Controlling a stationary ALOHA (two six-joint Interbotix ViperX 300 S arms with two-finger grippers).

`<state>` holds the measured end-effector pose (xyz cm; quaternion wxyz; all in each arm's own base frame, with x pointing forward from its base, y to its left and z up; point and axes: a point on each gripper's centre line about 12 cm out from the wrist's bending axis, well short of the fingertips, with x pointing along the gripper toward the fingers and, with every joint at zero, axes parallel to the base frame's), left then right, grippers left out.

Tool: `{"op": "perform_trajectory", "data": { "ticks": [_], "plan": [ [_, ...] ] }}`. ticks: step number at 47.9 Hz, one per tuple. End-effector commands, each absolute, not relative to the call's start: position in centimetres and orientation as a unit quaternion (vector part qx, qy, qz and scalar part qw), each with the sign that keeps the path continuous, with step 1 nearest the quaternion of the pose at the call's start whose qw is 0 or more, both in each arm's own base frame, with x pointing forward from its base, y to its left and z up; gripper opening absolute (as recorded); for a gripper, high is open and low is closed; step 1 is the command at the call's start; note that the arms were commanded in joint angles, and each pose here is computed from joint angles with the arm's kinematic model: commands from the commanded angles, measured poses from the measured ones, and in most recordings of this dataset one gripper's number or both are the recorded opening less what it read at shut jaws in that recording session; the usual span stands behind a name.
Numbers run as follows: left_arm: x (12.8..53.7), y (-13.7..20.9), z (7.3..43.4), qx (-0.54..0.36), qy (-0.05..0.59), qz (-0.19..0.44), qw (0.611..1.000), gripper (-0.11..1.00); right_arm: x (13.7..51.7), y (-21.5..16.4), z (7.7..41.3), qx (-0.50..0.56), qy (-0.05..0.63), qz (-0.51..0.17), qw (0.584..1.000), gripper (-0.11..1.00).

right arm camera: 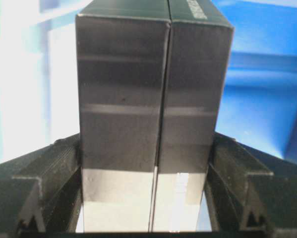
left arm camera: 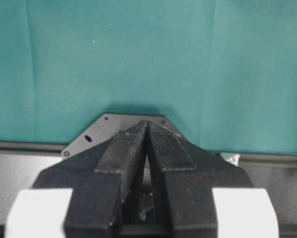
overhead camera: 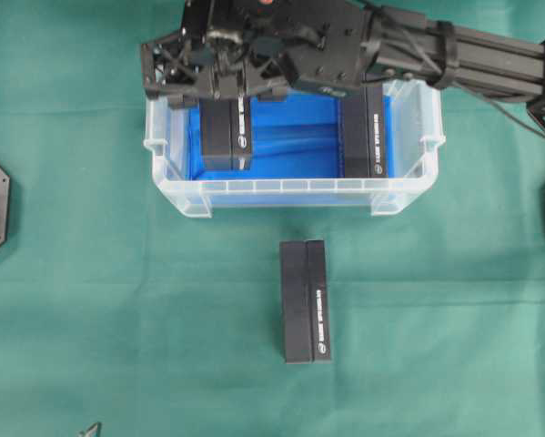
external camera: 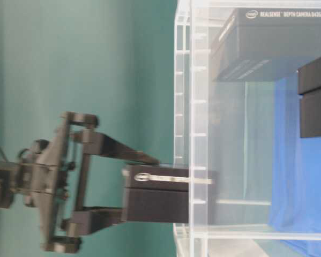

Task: Take the box out of the case with the right arm.
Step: 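Lift the left black box up out of the case with the right gripper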

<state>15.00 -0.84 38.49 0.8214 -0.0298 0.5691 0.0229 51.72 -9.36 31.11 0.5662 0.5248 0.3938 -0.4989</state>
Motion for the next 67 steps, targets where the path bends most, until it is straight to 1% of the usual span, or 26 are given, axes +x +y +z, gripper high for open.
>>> {"op": "perform_trajectory", "data": {
  "ticks": [1, 16, 24, 67],
  "plan": [
    [15.1, -0.8, 39.2, -0.029, 0.559, 0.022, 0.828, 0.00, 50.2, -9.0, 36.4, 0.541, 0.360, -0.480, 0.590, 0.68],
    [15.1, -0.9, 39.2, -0.029, 0.560, 0.022, 0.828, 0.00, 49.0, -8.5, 40.0, 0.548, 0.345, -0.473, 0.597, 0.68],
    [15.1, -0.9, 39.2, -0.029, 0.560, 0.022, 0.828, 0.00, 48.5, -8.4, 41.0, 0.548, 0.338, -0.474, 0.600, 0.68],
    [15.1, -0.9, 39.2, -0.030, 0.559, 0.022, 0.828, 0.00, 48.5, -8.3, 41.2, 0.548, 0.337, -0.473, 0.602, 0.68]
  ]
}}
